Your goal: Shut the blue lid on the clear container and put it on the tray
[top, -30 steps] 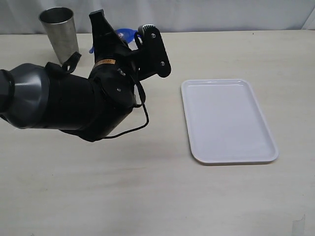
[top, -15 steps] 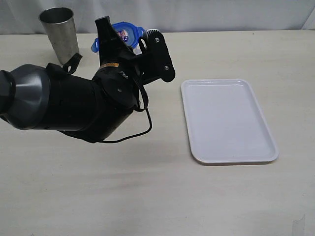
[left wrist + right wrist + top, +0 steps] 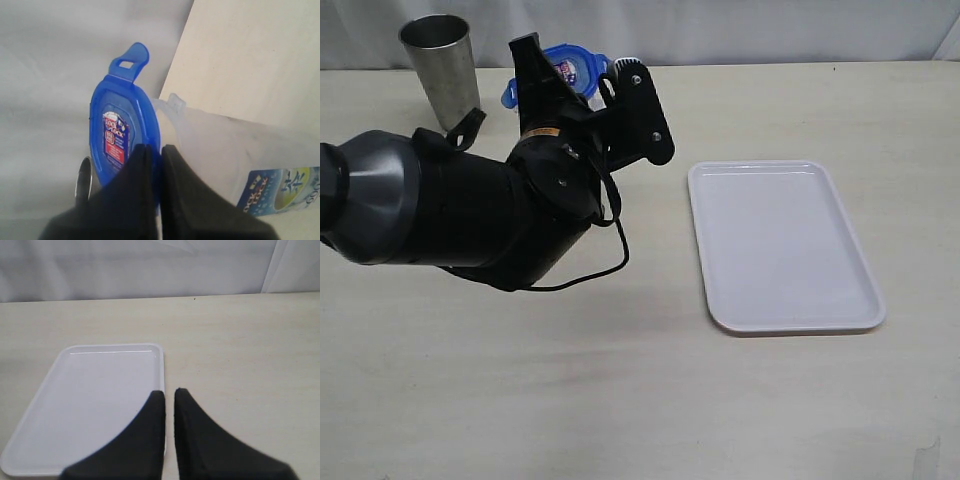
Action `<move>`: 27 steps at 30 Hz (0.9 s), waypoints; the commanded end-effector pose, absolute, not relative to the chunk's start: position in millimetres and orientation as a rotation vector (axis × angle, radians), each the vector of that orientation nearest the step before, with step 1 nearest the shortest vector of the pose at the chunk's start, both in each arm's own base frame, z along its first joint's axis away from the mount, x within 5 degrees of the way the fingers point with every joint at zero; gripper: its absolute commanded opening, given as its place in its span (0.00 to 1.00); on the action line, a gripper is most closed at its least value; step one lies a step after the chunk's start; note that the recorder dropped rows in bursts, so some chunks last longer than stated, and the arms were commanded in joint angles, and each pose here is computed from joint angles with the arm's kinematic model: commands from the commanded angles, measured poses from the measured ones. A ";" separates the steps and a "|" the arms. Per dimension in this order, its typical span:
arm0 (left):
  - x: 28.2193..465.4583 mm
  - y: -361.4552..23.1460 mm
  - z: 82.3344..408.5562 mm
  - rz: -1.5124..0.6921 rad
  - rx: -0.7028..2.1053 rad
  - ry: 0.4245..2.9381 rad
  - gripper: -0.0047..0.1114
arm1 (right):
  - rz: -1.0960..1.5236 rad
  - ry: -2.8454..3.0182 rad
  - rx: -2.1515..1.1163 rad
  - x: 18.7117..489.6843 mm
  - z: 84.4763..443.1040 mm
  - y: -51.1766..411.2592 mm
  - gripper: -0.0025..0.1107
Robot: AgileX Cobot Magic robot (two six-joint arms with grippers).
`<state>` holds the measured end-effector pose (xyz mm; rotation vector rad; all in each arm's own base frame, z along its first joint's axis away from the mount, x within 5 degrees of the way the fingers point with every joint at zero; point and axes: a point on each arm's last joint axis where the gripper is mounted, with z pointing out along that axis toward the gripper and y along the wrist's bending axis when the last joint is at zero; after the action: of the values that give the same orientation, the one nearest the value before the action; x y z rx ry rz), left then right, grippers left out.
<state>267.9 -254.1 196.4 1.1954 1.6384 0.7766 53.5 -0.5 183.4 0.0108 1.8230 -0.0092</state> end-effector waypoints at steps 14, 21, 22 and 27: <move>266.1 -254.4 196.2 0.770 1.224 1.643 0.04 | -0.008 1.826 0.016 53.5 182.2 -0.5 0.08; 266.2 -254.2 196.3 0.772 1.223 1.642 0.04 | -0.008 1.826 0.016 53.5 182.2 -0.5 0.08; 266.2 -254.2 196.3 0.772 1.223 1.642 0.04 | -0.008 1.826 0.016 53.5 182.2 -0.5 0.08; 266.2 -254.2 196.3 0.772 1.223 1.642 0.11 | -0.008 1.826 0.016 53.5 182.2 -0.5 0.08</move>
<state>267.7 -254.5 195.9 1.1999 1.6402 0.7690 53.5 -0.5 183.4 0.0108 1.8230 -0.0092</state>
